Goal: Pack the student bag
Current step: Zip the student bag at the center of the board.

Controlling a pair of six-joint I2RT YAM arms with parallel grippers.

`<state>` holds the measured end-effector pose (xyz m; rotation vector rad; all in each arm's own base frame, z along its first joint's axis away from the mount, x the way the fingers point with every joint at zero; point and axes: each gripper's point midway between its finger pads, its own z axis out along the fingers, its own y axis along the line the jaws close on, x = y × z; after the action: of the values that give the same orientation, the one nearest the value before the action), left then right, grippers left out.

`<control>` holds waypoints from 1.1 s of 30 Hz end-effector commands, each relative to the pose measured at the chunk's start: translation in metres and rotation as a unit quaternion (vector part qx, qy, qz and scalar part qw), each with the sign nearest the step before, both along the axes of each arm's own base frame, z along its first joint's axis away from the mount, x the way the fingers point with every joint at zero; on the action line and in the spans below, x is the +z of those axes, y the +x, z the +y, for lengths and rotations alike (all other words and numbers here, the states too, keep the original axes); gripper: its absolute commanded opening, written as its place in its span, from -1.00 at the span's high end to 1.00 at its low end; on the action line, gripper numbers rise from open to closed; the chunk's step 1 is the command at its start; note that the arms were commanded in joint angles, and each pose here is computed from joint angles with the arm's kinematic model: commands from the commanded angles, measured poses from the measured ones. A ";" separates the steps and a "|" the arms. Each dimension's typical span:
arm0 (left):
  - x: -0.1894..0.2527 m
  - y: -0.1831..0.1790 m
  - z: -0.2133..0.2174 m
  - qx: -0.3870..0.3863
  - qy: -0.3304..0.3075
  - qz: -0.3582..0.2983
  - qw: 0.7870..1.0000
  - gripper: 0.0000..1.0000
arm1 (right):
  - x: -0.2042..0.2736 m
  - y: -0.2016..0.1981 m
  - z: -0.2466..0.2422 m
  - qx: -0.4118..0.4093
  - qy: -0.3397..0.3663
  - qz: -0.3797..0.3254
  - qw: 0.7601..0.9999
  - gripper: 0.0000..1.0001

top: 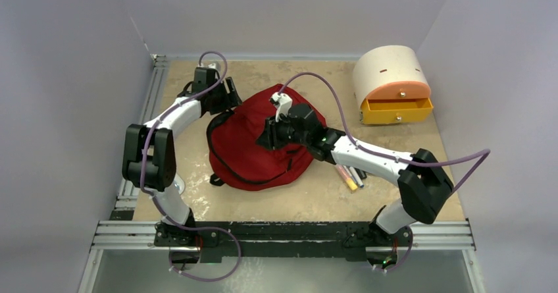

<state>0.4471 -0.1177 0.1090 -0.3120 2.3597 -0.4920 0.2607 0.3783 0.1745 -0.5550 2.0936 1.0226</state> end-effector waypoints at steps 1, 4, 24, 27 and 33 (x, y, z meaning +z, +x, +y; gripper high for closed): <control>0.012 0.019 0.004 0.019 0.013 -0.028 0.999 -0.36 | 0.023 0.002 -0.001 -0.012 0.029 -0.022 0.999 0.22; 0.005 0.020 0.006 0.026 0.017 -0.019 0.999 -0.36 | 0.024 0.000 -0.003 -0.012 0.029 -0.023 0.999 0.22; -0.013 0.029 -0.007 0.018 0.000 -0.012 1.000 0.07 | 0.020 -0.002 -0.007 -0.014 0.028 -0.018 0.999 0.22; -0.012 0.030 -0.007 0.019 -0.001 -0.014 1.000 0.23 | 0.020 -0.003 -0.007 -0.015 0.028 -0.018 0.999 0.22; -0.014 0.033 -0.008 0.018 0.000 -0.013 1.000 0.51 | 0.020 -0.002 -0.008 -0.017 0.027 -0.019 0.999 0.22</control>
<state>0.4591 -0.1168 0.0731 -0.3717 2.4038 -0.4363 0.2564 0.3697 0.1697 -0.5298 2.1079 1.0099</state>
